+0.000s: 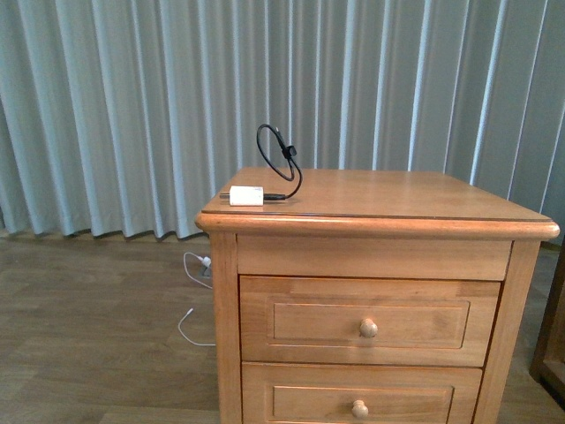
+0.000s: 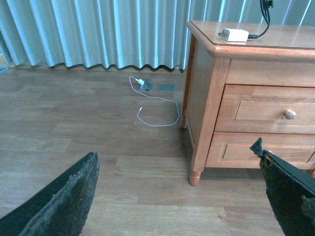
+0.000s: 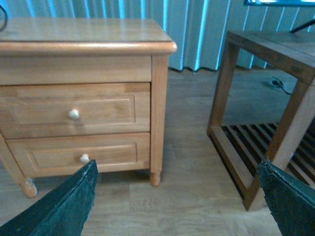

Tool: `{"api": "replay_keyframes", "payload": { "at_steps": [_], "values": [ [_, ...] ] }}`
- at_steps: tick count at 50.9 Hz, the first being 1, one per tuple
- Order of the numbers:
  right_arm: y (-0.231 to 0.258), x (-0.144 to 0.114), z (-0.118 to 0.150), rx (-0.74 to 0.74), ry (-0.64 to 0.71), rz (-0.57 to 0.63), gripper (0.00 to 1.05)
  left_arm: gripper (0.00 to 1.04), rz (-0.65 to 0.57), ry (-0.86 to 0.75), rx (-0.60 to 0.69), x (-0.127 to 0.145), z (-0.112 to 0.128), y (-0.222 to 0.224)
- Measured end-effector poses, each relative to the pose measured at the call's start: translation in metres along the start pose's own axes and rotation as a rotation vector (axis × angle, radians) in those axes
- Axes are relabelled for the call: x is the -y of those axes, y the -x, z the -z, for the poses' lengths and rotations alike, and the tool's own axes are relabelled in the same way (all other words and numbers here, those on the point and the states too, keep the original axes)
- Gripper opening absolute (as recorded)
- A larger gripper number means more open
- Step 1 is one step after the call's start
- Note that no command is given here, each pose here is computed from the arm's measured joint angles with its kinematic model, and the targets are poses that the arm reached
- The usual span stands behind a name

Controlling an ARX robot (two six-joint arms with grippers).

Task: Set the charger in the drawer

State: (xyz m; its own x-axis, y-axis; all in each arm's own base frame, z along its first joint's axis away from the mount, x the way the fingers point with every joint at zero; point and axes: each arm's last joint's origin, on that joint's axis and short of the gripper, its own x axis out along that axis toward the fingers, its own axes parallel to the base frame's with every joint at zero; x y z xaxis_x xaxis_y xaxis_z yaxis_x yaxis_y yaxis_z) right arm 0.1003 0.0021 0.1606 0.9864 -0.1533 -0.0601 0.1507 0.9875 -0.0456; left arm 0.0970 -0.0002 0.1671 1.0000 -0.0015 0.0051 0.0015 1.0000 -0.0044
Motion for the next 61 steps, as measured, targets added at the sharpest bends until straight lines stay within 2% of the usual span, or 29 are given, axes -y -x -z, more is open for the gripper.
{"api": "replay_keyframes", "payload": {
  "at_steps": [5,18,33,49,61],
  "values": [
    [-0.008,-0.007,-0.004,-0.076,0.010,-0.056,0.97,0.99,0.000,0.000,0.000,0.000,0.000,0.000],
    [-0.052,-0.027,-0.020,-0.160,0.008,-0.143,0.97,0.99,0.000,0.000,0.000,0.000,0.000,0.000],
    [-0.123,-0.072,-0.026,-0.188,0.037,-0.210,0.97,0.99,0.000,0.000,0.000,0.000,0.000,0.000],
    [-0.205,-0.129,0.006,-0.265,0.058,-0.257,0.97,0.99,0.000,0.000,0.000,0.000,0.000,0.000],
    [-0.259,-0.172,0.031,-0.261,0.062,-0.290,0.97,0.99,0.000,0.000,0.000,0.000,0.000,0.000]
  ]
}}
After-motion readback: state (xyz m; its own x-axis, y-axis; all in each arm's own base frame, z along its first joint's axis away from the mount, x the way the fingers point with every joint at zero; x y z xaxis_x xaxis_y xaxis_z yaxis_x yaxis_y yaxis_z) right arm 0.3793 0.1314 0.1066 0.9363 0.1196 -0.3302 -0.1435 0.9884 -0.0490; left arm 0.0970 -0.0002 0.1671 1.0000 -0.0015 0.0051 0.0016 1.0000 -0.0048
